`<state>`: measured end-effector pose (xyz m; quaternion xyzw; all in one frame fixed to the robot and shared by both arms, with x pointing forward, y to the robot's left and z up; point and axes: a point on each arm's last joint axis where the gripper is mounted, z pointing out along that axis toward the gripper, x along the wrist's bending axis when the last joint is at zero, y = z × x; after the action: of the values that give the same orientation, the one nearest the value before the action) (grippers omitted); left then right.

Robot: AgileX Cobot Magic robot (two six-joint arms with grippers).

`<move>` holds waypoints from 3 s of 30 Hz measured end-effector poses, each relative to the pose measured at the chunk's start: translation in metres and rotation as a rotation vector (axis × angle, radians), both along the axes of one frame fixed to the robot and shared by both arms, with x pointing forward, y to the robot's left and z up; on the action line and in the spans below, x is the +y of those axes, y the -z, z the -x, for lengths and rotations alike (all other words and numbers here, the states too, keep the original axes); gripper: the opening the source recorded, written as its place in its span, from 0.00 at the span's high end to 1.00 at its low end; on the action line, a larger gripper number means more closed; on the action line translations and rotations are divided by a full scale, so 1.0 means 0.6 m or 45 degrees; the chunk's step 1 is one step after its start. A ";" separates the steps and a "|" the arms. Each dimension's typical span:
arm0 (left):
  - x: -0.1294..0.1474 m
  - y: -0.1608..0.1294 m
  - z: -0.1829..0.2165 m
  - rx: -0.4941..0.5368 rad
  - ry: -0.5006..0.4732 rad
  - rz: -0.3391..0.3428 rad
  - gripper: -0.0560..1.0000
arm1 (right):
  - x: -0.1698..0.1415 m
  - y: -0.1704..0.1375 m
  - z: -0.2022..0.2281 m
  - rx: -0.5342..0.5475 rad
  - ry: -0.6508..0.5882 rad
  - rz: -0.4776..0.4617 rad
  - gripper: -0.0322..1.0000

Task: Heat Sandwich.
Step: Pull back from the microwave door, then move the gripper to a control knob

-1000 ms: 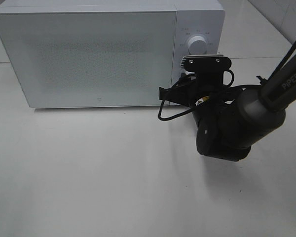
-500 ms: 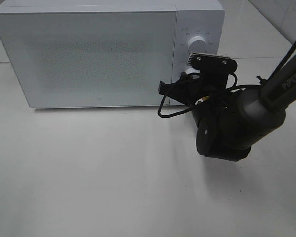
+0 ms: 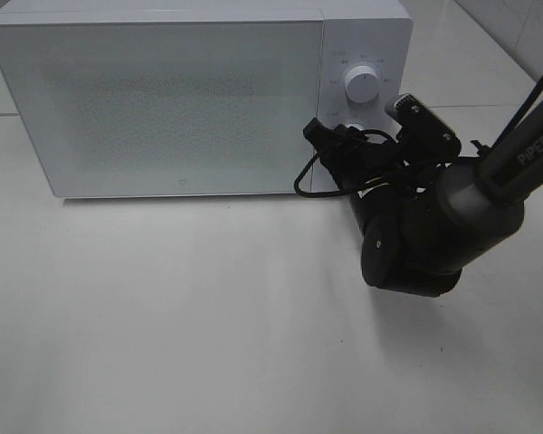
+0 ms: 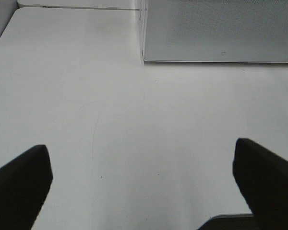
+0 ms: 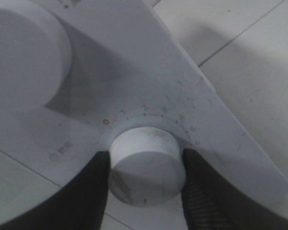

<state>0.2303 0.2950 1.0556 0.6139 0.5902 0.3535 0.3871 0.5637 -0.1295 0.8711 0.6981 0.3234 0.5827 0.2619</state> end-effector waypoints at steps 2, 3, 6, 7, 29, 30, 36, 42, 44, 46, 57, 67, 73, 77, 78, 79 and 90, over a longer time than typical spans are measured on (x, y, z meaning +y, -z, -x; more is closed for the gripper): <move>0.000 0.000 0.000 0.000 0.000 0.000 0.04 | 0.000 0.000 0.000 0.000 0.017 -0.092 0.54; 0.000 0.000 0.000 0.000 0.000 0.000 0.04 | 0.000 0.000 0.000 0.000 0.035 -0.186 0.54; 0.000 0.000 0.000 0.000 0.000 0.000 0.04 | 0.001 -0.001 0.000 -0.002 0.057 -0.295 0.54; 0.000 0.000 0.000 0.000 0.000 0.000 0.04 | 0.001 -0.001 0.000 -0.002 0.067 -0.353 0.54; 0.000 0.000 0.000 0.000 0.000 0.000 0.04 | 0.001 -0.002 0.002 -0.018 0.255 -1.232 0.54; 0.000 0.000 0.000 0.000 0.000 0.000 0.04 | 0.001 -0.002 0.002 -0.018 0.254 -1.230 0.54; 0.000 0.000 0.000 0.000 0.000 0.000 0.04 | 0.001 -0.002 0.002 -0.018 0.253 -1.223 0.54; 0.000 0.000 0.000 0.000 0.000 0.000 0.04 | 0.001 -0.002 0.002 -0.019 0.250 -1.199 0.54; 0.000 0.000 0.000 0.000 0.000 0.000 0.04 | 0.001 -0.002 0.002 -0.019 0.249 -1.189 0.54; 0.000 0.000 0.000 0.000 0.000 0.000 0.04 | 0.001 -0.002 0.002 -0.019 0.250 -1.188 0.54; 0.000 0.000 0.000 0.000 0.000 0.000 0.04 | -0.009 0.002 0.004 -0.017 0.324 -1.101 0.30; 0.000 0.000 0.000 0.000 0.000 0.000 0.04 | -0.011 0.006 0.006 0.003 0.336 -1.070 0.20; 0.000 0.000 0.000 0.000 0.000 0.000 0.04 | -0.010 0.005 0.007 0.007 0.322 -1.064 0.21; 0.000 0.000 0.000 0.000 0.000 0.000 0.04 | -0.015 -0.002 0.013 0.012 0.287 -1.048 0.22; 0.000 0.000 0.000 0.000 0.000 0.000 0.04 | -0.015 -0.002 0.013 0.012 0.287 -1.048 0.22; 0.000 0.000 0.000 0.000 0.000 0.000 0.04 | -0.017 -0.005 0.016 0.012 0.278 -1.044 0.22; 0.000 0.000 0.000 0.000 0.000 0.000 0.04 | -0.047 -0.027 0.081 0.099 0.144 -0.962 0.23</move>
<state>0.2303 0.2950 1.0556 0.6139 0.5902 0.3535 0.3871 0.5154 -0.1577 0.8874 0.7836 0.0567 0.6187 0.0056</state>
